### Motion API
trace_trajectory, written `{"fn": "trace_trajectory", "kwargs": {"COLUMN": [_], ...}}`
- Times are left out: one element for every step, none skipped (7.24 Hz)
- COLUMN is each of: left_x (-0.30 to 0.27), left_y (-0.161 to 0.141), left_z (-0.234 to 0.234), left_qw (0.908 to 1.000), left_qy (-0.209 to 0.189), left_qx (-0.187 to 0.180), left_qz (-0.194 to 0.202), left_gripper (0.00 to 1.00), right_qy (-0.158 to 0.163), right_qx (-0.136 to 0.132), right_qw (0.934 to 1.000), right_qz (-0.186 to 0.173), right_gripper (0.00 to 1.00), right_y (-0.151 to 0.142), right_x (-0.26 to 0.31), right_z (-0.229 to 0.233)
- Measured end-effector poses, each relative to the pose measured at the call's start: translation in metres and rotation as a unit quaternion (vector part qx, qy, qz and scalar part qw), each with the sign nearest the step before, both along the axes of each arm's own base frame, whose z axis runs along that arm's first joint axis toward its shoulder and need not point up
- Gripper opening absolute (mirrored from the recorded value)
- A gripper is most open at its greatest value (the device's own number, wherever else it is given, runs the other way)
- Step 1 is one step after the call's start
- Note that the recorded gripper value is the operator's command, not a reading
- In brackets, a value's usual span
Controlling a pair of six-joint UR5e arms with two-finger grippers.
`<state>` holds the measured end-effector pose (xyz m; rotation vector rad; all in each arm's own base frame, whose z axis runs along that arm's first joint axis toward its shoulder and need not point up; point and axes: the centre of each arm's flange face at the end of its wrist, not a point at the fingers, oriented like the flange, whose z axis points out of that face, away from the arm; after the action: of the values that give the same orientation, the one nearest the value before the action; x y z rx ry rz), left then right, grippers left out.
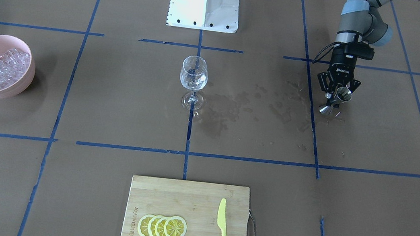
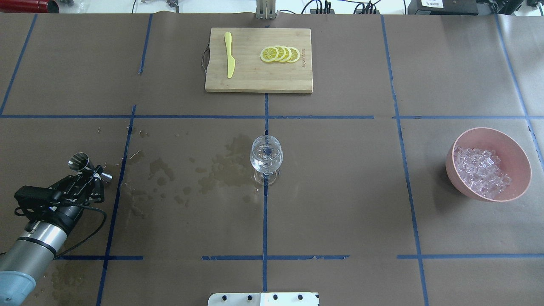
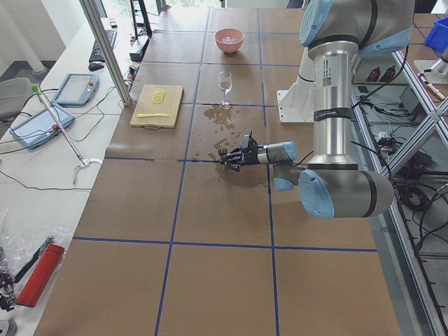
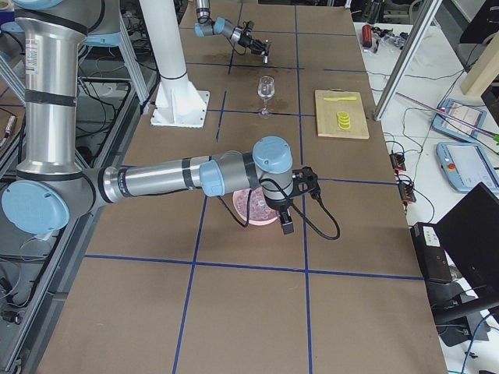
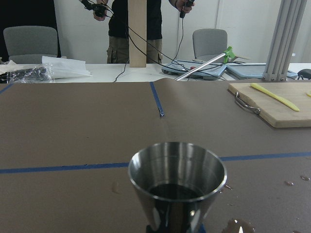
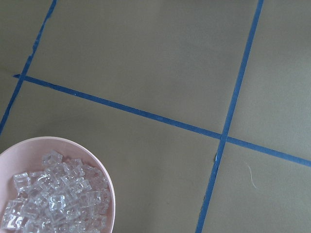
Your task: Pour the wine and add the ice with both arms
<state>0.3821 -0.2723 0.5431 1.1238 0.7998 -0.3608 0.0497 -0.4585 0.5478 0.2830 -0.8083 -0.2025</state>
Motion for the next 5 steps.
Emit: {"fn": "trace_trajectory", "kwargs": {"left_x": [0.0043,0.0067,0.0081,0.0092,0.0102], "left_y": [0.0015,0.0028,0.0042,0.0056,0.0068], "left_z": [0.0008,0.0019,0.0026,0.0026,0.0028], "left_qw": [1.0000,1.0000,1.0000,1.0000,1.0000], "left_qy": [0.000,-0.001,-0.002,-0.002,-0.002], "left_qx": [0.000,0.001,0.001,0.001,0.001], "left_qz": [0.001,0.003,0.005,0.006,0.008], "left_gripper": [0.06,0.10,0.17,0.29,0.44], "right_qy": [0.000,0.000,0.000,0.000,0.000], "right_qx": [0.001,0.001,0.001,0.001,0.001], "right_qw": [1.0000,1.0000,1.0000,1.0000,1.0000], "right_qz": [0.000,0.000,0.000,0.000,0.000], "right_gripper": [1.00,1.00,1.00,1.00,1.00], "right_y": [0.0001,0.0002,0.0002,0.0001,0.0001], "right_x": [0.0000,0.0000,0.0000,0.0000,0.0000], "right_z": [-0.0006,-0.0010,-0.0013,-0.0015,-0.0016]}}
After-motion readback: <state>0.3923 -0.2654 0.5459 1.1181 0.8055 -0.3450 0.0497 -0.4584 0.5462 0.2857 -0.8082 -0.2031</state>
